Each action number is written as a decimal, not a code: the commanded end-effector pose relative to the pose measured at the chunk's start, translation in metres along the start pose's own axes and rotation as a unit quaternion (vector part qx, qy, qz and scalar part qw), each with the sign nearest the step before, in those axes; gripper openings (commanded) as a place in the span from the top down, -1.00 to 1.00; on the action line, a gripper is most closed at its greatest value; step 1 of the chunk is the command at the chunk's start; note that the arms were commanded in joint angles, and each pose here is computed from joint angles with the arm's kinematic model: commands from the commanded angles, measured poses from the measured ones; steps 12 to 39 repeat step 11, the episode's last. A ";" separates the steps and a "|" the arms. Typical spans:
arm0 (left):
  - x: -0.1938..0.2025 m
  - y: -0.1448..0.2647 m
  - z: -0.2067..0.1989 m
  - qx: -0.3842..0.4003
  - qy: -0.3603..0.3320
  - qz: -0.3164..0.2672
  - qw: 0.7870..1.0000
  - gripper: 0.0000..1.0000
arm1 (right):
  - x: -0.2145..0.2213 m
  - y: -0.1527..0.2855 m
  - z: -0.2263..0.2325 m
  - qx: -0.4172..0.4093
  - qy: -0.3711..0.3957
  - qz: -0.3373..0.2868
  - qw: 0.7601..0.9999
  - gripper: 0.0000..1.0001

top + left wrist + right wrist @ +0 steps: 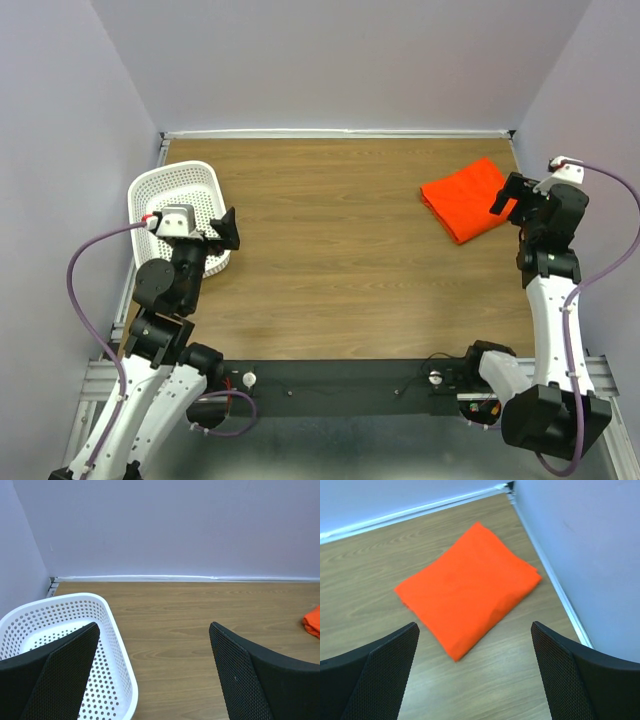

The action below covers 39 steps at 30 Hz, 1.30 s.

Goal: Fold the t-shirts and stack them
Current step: Reset both grippers

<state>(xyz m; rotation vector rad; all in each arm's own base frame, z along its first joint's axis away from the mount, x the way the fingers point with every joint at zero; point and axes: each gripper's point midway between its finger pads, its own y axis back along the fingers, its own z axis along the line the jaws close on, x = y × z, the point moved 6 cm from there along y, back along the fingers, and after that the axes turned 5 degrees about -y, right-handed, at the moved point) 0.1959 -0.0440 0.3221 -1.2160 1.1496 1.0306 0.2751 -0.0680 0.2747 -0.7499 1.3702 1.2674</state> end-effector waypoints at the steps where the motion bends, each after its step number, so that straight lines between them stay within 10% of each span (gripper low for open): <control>1: 0.001 0.000 -0.002 0.014 -0.005 -0.004 1.000 -0.97 | -0.008 -0.001 -0.015 0.075 -0.040 -0.038 0.996 -1.00; 39: 0.005 -0.002 -0.004 0.017 -0.005 0.003 1.000 -0.97 | 0.006 -0.012 -0.020 0.080 -0.015 -0.016 0.997 -1.00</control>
